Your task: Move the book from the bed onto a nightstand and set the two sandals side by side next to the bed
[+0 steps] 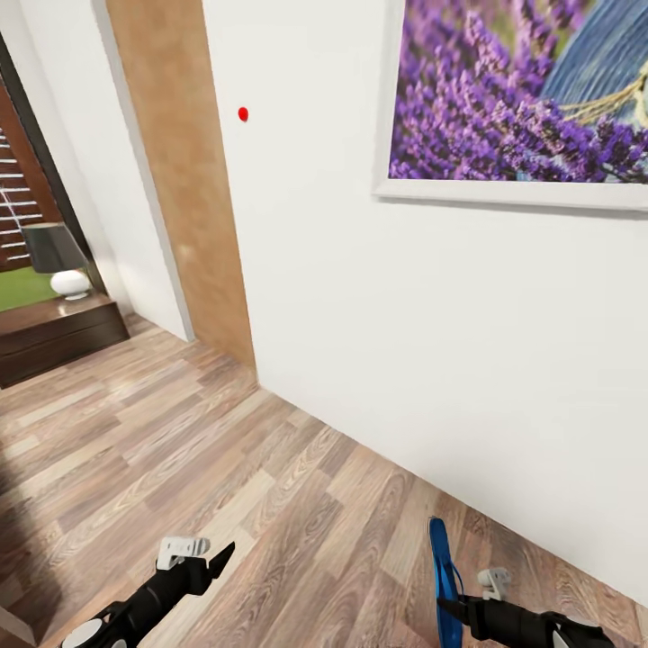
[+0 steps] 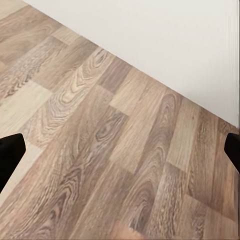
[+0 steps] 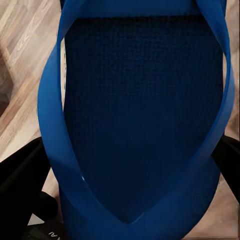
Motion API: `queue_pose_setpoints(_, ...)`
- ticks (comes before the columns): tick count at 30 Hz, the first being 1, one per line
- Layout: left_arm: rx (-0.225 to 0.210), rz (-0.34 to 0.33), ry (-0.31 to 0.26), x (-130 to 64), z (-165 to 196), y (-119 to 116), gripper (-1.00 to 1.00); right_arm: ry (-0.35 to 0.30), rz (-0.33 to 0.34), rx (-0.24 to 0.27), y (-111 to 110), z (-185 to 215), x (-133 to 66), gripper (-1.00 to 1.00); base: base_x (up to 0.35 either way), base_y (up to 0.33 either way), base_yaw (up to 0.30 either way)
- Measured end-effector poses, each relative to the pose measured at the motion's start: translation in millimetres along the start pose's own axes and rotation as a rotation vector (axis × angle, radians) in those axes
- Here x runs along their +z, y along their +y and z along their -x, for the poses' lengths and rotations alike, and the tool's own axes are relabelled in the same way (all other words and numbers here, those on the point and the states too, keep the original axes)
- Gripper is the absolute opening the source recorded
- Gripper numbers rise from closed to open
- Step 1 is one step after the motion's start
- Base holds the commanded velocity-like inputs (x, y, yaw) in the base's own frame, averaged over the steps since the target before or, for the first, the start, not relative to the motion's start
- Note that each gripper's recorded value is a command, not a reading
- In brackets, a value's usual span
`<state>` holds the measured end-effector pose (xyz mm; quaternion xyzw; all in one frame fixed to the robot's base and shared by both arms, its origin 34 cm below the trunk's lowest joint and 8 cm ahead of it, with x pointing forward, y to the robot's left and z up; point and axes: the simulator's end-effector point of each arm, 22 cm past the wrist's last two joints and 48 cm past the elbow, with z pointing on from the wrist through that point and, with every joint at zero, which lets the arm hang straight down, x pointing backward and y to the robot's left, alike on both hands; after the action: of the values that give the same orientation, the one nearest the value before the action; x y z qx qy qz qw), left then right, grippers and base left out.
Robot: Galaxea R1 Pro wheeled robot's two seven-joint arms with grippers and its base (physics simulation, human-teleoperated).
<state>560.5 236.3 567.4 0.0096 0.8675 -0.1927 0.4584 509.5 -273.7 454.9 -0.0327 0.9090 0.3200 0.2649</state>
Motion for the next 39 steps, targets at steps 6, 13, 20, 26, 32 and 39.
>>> queue_pose_setpoints(6,0.000,0.000,0.000,0.0,0.0,-0.1,1.00,0.000,0.000,0.000,-0.1,0.0,-0.1,-1.00,0.000,0.000,-0.281)
queue_pose_setpoints(13,0.000,0.000,0.000,0.0,0.0,-0.1,1.00,-0.001,0.000,0.000,0.1,0.2,0.1,-1.00,0.000,0.000,-0.265)
queue_pose_setpoints(20,0.000,0.000,0.001,0.0,-0.4,0.1,1.00,-0.001,0.000,0.001,0.1,0.3,0.1,-1.00,0.000,0.000,-0.257)
queue_pose_setpoints(26,0.000,0.001,0.001,0.0,-0.7,0.3,1.00,-0.001,0.000,0.000,0.1,0.3,0.1,-1.00,0.000,0.000,-0.175)
queue_pose_setpoints(32,0.000,0.001,0.001,-0.1,-0.6,0.3,1.00,-0.001,0.000,0.000,0.1,0.4,0.0,-1.00,0.000,0.000,-0.063)
queue_pose_setpoints(39,0.001,0.000,-0.003,-0.5,1.4,-0.3,1.00,-0.005,0.002,-0.002,1.1,2.1,-0.6,-1.00,0.000,0.000,-0.239)
